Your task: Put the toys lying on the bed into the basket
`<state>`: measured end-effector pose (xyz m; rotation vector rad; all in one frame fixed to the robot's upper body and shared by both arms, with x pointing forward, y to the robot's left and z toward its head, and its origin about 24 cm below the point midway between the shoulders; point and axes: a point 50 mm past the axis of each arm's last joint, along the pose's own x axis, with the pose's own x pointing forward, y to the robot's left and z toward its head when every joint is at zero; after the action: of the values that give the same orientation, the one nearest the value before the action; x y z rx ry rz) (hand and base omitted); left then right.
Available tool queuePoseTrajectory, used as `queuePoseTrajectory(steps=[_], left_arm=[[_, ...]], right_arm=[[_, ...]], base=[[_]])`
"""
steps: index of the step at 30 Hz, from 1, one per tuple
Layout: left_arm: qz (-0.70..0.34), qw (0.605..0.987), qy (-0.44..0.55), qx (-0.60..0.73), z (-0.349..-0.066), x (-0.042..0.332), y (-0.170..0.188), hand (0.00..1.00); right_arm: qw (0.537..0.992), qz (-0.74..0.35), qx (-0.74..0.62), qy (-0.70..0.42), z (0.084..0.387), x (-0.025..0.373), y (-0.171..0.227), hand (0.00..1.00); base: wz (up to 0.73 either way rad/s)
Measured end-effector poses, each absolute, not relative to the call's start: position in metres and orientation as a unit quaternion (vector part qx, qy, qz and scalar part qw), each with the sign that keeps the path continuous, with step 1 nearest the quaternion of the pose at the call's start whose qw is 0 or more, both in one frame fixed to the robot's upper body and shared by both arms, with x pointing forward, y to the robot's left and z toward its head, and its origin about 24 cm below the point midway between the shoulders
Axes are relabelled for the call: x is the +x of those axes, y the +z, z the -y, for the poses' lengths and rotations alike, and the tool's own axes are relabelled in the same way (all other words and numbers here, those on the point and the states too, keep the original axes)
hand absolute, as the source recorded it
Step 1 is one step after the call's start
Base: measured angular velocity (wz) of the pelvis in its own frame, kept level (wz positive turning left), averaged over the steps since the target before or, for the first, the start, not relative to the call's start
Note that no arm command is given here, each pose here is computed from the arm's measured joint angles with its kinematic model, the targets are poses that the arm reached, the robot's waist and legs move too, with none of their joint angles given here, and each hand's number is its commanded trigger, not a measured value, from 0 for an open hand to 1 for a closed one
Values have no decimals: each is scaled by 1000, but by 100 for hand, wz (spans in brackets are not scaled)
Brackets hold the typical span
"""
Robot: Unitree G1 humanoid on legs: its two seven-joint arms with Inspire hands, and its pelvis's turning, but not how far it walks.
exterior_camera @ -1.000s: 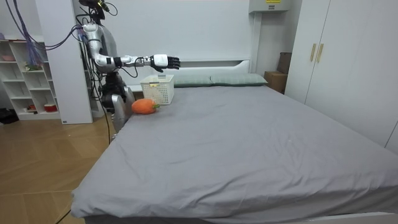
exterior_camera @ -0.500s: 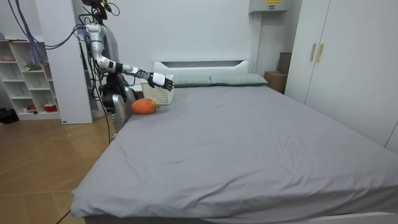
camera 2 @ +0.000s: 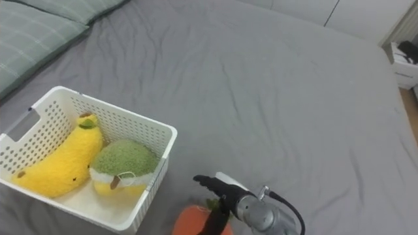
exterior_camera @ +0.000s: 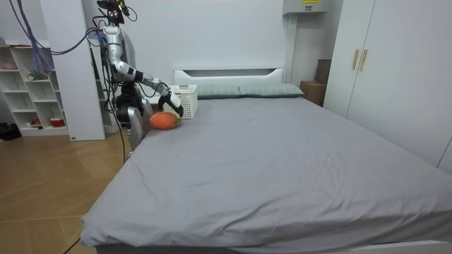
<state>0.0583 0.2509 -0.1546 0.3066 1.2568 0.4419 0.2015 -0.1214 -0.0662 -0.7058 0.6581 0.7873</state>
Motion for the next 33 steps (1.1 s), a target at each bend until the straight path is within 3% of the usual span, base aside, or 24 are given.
queuePoseTrajectory(steps=[8,9,10,12,14,33], left_arm=[[-595,760,219,139,-257,53,-154,0],[-598,758,222,138,-258,52,-154,0],[-602,754,224,136,-259,51,-154,0],[-607,749,229,133,-260,48,-154,0],[-611,746,230,133,-260,48,-154,0],[-600,752,230,146,-263,53,-152,0]], right_arm=[[756,-390,-362,382,136,190,-89,2],[752,-394,-364,382,137,190,-89,43],[752,-395,-365,381,137,190,-89,67],[750,-399,-365,381,137,191,-89,88],[749,-401,-366,380,138,192,-89,100],[733,-395,-400,383,139,195,-86,100]], base=[[0],[0],[0],[0],[0],[0]])
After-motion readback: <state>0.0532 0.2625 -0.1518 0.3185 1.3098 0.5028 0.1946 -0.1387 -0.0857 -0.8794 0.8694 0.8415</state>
